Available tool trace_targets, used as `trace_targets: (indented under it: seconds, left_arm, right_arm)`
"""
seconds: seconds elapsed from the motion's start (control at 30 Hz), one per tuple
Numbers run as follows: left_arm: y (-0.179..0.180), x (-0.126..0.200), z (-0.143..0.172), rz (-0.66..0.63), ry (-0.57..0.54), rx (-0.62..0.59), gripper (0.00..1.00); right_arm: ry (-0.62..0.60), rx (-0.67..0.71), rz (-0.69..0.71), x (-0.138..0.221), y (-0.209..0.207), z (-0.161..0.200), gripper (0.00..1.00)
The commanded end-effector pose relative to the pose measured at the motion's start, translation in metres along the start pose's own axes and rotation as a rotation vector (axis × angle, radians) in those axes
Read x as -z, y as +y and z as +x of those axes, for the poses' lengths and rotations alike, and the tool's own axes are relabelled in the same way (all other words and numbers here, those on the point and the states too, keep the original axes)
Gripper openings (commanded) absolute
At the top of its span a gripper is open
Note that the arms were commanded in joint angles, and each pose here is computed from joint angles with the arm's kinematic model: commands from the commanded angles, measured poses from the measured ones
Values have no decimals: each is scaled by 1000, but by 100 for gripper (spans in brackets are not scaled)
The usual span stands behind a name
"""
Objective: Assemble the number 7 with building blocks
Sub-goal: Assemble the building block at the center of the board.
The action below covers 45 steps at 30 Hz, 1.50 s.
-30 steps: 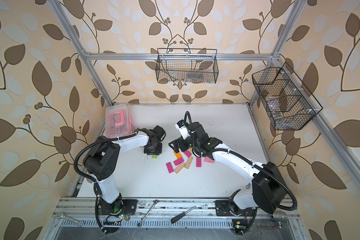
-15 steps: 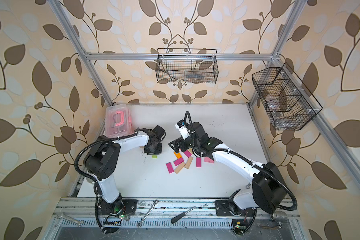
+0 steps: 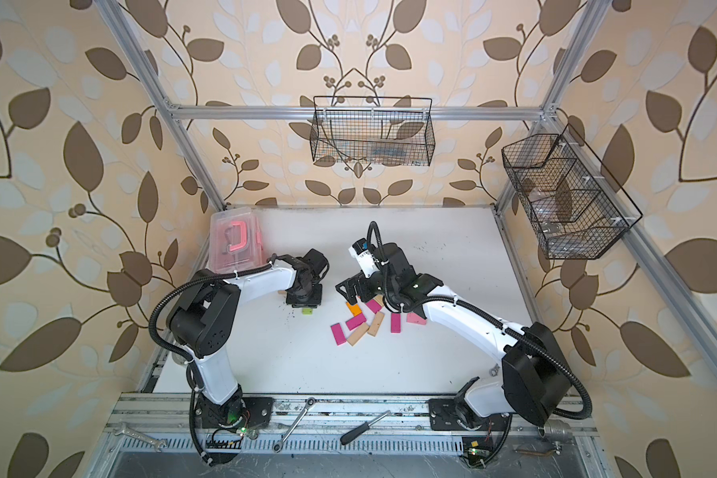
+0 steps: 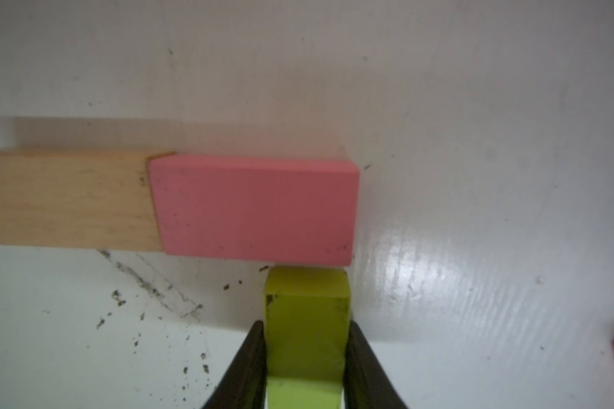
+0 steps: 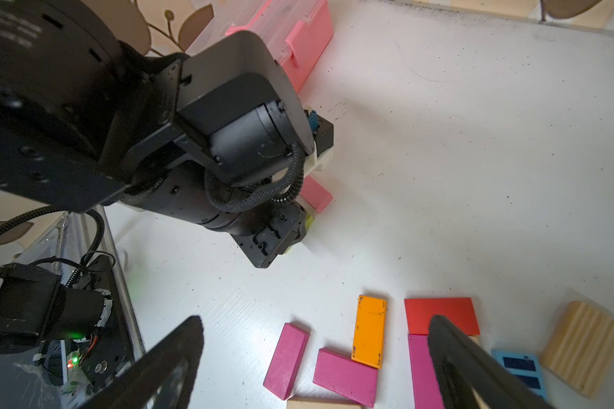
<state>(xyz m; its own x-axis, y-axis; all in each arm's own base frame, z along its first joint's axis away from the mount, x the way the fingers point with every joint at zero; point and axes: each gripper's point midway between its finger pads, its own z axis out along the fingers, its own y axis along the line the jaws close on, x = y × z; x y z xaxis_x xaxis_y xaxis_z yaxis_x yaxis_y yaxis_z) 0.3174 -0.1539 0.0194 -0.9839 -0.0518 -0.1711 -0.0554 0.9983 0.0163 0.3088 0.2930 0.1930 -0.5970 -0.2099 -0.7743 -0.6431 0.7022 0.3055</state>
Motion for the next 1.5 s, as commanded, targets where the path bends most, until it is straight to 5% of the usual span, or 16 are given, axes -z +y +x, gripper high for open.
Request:
trace_targets:
  seconds: [0.0, 0.37, 0.8, 1.0, 1.13, 1.17, 1.47]
  left_arm:
    - [-1, 0, -8, 15, -8, -6, 35]
    - [0, -3, -5, 12, -1, 3, 36]
    - [3, 2, -2, 4, -2, 8, 54]
    - [8, 24, 3, 32, -38, 3, 76]
    - [17, 49, 6, 34, -73, -5, 87]
    - [19, 55, 9, 32, -78, -9, 98]
    - [69, 119, 19, 1, -176, 66, 99]
  right_arm:
    - [-29, 21, -28, 1, 9, -14, 99]
    - [-26, 21, -32, 1, 10, -13, 99]
    - [-23, 21, -35, 1, 12, -11, 99]
    - [-3, 34, -24, 1, 11, -5, 99]
    - [69, 22, 22, -1, 2, 14, 99]
    - [87, 23, 22, -1, 2, 20, 99]
    - [333, 49, 27, -30, 47, 111, 96]
